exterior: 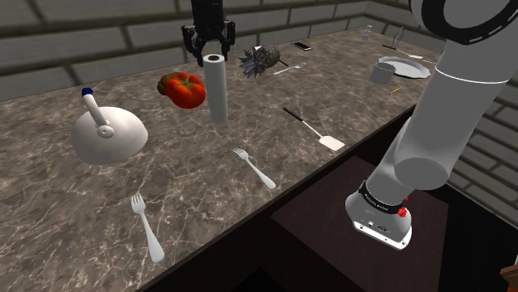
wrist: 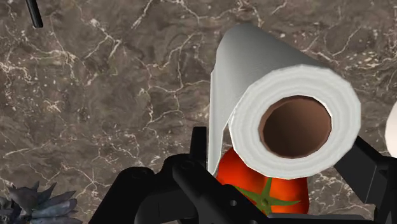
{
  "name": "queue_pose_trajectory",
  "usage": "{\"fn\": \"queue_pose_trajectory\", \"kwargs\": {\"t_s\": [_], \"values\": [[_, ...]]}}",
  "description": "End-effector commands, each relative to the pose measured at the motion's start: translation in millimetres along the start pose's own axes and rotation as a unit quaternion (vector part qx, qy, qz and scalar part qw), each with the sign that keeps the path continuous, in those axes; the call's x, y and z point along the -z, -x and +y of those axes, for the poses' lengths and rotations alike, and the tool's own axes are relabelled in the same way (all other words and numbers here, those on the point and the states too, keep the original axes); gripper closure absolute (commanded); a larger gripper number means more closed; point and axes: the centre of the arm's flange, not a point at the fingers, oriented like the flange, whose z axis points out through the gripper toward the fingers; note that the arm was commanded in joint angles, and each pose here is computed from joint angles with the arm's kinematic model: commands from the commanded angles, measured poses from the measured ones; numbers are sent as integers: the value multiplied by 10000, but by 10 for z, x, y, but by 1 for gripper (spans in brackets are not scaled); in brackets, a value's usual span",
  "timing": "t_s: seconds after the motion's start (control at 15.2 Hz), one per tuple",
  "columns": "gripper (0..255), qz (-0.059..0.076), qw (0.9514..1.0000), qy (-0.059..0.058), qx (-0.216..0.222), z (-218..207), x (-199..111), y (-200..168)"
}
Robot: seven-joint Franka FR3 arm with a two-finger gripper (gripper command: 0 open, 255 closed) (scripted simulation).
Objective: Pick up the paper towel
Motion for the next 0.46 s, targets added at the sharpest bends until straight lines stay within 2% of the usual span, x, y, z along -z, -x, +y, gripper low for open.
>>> {"fn": "queue_pose_trajectory", "kwargs": {"t_s": [0.0,0.26,0.4], "values": [[255,-1,10000,0,0,-1,113,-12],[255,-1,10000,0,0,4,324,-18],[255,-1,10000,0,0,5,332,-18]]}}
